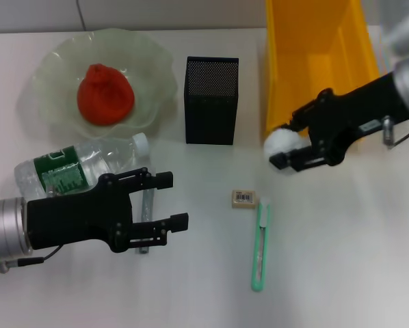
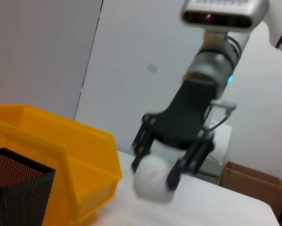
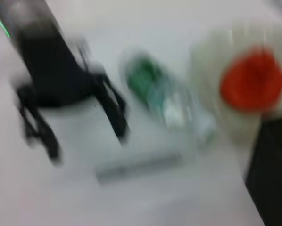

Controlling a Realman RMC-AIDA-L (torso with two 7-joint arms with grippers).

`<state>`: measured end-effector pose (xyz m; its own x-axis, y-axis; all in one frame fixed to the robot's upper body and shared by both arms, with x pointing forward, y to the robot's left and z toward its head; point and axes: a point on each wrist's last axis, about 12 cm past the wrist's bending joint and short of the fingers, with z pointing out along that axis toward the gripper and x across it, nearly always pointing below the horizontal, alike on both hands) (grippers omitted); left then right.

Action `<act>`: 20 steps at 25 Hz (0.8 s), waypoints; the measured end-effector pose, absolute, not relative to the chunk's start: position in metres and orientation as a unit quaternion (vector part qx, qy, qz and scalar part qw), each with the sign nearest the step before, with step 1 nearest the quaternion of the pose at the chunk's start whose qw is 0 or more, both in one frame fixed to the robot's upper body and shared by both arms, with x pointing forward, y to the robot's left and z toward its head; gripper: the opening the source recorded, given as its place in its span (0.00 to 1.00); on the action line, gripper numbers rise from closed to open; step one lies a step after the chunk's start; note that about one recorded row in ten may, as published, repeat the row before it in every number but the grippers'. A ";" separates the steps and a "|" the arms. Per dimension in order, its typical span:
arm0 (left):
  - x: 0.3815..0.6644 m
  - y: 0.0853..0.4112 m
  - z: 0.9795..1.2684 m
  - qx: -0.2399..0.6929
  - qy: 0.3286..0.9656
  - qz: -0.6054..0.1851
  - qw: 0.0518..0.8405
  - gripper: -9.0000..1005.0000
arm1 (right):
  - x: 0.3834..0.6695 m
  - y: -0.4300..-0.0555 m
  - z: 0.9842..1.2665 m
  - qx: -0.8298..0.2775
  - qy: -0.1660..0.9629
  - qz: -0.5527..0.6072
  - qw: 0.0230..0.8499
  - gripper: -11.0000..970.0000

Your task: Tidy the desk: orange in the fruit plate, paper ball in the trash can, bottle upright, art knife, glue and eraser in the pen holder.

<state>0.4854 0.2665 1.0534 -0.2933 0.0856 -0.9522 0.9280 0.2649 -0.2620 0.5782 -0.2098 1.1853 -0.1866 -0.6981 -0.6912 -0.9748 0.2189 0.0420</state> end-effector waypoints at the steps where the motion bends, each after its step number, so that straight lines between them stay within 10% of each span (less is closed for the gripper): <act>1: 0.485 0.266 1.053 0.387 0.655 -0.467 0.451 0.80 | 0.574 -0.218 1.185 -0.565 0.718 0.274 0.300 0.49; 20: 0.490 0.264 1.055 0.391 0.654 -0.464 0.452 0.80 | 0.523 -0.262 1.083 -0.421 0.589 0.391 0.568 0.49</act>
